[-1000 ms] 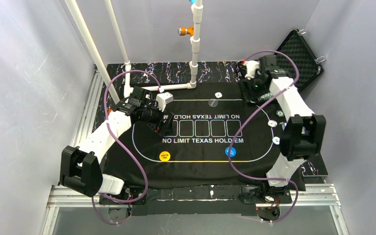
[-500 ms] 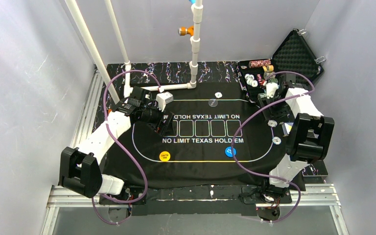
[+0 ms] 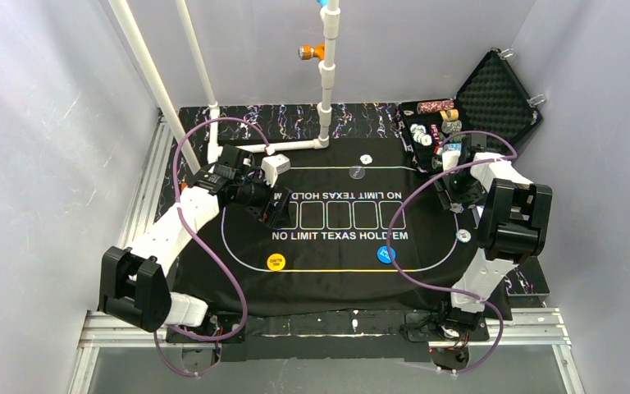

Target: Distribute texas hold em gaming equipment

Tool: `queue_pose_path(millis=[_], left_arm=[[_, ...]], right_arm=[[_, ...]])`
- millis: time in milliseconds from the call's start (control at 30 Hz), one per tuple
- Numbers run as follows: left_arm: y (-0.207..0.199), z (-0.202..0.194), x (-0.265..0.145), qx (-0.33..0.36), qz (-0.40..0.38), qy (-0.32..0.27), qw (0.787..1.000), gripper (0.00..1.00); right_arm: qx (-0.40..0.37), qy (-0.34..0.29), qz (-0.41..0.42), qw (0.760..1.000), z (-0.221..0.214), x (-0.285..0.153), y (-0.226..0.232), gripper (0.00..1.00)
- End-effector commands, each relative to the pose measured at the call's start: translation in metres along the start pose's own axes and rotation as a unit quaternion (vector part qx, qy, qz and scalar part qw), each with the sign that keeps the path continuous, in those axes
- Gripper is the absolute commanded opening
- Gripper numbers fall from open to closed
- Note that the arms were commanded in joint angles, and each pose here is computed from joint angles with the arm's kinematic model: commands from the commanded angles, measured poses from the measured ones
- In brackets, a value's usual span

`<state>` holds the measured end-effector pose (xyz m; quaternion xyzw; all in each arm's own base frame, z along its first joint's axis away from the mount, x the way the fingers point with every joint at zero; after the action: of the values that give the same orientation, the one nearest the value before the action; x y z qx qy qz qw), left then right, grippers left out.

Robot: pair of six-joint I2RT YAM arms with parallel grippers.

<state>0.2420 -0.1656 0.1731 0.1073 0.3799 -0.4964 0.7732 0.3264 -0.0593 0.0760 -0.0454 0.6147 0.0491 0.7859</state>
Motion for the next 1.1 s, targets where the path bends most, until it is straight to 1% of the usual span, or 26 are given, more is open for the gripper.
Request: queue_pose_path(millis=[0, 567, 733, 867, 1067], left_arm=[[-0.006, 0.007, -0.01, 0.006, -0.007, -0.014, 1.0, 0.98], [-0.005, 0.007, -0.01, 0.005, -0.005, -0.013, 1.0, 0.98], [-0.005, 0.008, -0.01, 0.005, -0.006, -0.013, 1.0, 0.98], [-0.005, 0.008, -0.009, 0.004, -0.007, -0.013, 1.0, 0.98], [-0.004, 0.008, -0.009, 0.003, -0.007, -0.013, 1.0, 0.98]], right_arm=[[-0.006, -0.003, -0.015, 1.0, 0.003, 0.011, -0.006, 0.73], [0.008, 0.005, -0.001, 1.0, 0.005, 0.025, -0.012, 0.71], [0.016, 0.007, -0.001, 1.0, 0.003, 0.026, -0.015, 0.75], [0.015, 0.003, -0.003, 1.0, 0.005, 0.025, -0.015, 0.69], [0.015, 0.004, -0.002, 1.0, 0.007, 0.026, -0.016, 0.56]])
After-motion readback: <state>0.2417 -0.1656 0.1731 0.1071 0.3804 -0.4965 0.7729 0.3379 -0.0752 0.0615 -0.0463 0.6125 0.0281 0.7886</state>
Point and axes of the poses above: each gripper's point midway between its finger pads, its own x axis out along the fingers, its own y axis along the line the jaws close on, z = x × y, the point moved 4 cm from there along -x, back along the fingers, and after that the axes turned 12 degrees about x, right-handed, at the moved point
